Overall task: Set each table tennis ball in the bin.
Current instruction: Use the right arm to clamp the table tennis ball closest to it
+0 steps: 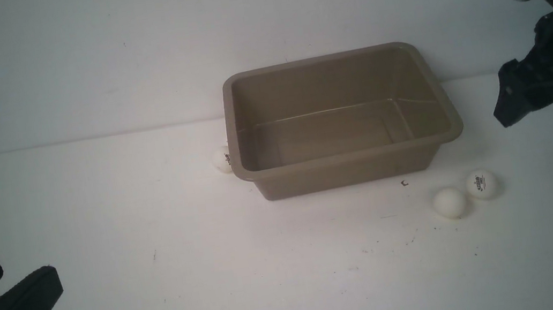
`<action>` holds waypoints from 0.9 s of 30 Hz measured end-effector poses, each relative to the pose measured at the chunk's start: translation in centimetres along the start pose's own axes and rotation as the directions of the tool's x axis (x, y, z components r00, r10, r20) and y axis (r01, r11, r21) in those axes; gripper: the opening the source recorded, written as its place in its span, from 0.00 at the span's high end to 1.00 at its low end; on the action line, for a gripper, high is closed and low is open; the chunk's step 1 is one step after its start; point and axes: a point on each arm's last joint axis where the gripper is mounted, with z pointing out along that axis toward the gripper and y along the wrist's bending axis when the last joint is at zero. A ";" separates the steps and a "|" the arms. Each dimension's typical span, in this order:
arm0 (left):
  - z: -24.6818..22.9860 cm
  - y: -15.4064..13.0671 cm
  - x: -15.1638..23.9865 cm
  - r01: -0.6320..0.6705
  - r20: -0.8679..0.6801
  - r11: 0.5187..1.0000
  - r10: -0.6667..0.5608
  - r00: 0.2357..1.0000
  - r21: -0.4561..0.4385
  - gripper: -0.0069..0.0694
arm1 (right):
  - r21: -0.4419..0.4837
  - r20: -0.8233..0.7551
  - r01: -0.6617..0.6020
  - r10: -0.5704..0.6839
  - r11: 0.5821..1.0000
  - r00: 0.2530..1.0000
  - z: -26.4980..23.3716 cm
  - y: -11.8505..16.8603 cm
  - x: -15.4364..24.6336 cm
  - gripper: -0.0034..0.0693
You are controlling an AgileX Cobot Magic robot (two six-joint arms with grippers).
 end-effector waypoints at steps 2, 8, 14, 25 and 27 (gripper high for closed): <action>0.0 0.0 0.0 0.000 0.002 1.000 0.000 1.000 -0.001 0.39 | -0.016 0.010 -0.019 0.019 1.000 1.000 0.8 -0.1 0.4 0.14; 0.0 0.1 -0.2 -0.016 0.019 1.000 0.017 1.000 -0.014 0.39 | -0.028 -0.013 -0.045 0.044 0.999 0.999 3.8 -0.5 1.3 0.14; 0.0 0.1 -0.3 -0.022 0.030 1.000 0.023 0.999 -0.010 0.39 | -0.063 -0.037 -0.065 0.063 0.996 0.997 7.3 -0.9 1.1 0.15; 0.0 0.1 -0.3 -0.024 0.030 1.000 0.024 0.999 -0.009 0.39 | -0.103 -0.050 -0.067 0.062 0.992 0.997 10.1 -1.0 1.0 0.27; 0.0 0.1 -0.3 -0.024 0.030 1.000 0.024 0.999 -0.009 0.39 | -0.110 -0.064 -0.070 0.063 0.991 0.996 10.7 -1.0 1.2 0.28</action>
